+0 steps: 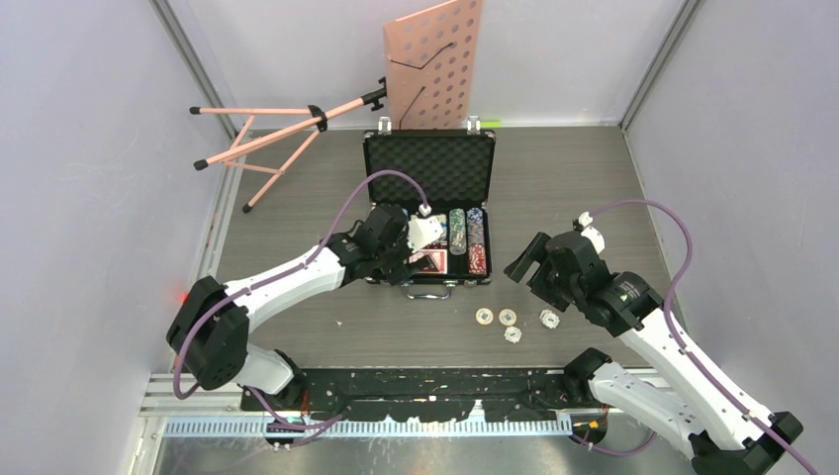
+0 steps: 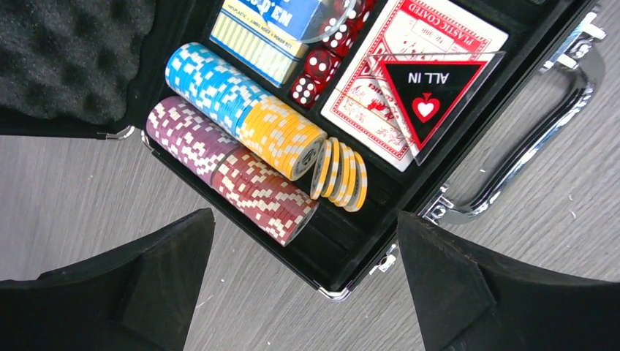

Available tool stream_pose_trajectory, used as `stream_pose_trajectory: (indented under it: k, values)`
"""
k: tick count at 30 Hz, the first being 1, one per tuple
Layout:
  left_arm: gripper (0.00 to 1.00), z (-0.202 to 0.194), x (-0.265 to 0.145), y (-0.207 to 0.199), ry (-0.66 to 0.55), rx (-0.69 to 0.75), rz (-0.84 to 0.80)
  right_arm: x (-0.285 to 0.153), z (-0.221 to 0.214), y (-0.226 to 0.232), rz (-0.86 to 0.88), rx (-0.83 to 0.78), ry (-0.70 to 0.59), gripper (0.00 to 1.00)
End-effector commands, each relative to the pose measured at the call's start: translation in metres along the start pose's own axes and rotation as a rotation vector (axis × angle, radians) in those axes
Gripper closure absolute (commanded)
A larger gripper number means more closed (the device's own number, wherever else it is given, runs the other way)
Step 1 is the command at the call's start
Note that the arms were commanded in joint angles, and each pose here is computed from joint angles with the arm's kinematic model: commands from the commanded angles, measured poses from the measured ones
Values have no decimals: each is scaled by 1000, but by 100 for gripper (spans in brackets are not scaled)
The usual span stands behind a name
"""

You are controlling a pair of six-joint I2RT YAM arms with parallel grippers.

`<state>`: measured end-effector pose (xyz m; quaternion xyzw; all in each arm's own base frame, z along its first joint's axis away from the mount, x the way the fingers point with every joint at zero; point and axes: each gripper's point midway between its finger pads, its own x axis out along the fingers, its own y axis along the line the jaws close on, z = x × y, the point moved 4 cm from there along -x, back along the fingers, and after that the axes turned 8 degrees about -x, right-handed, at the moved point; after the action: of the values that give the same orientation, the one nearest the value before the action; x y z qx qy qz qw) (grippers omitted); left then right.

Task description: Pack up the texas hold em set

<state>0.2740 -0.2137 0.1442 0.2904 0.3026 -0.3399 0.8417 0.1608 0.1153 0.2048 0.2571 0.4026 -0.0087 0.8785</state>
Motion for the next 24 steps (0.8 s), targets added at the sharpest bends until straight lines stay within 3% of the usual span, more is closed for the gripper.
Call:
stream_pose_trajectory:
  k: [1,6,20,24]
  values:
    - [1,6,-1,9,-42,-14,71,2,0,6,28,26,3,16]
    - [6,2,13,13,15,39,90,2,1,7,32,28,1,16]
    - [6,-4,31,12,57,71,93,4,-1,5,26,27,8,16]
    - [13,-2,38,19,80,83,132,3,-1,5,27,28,6,16]
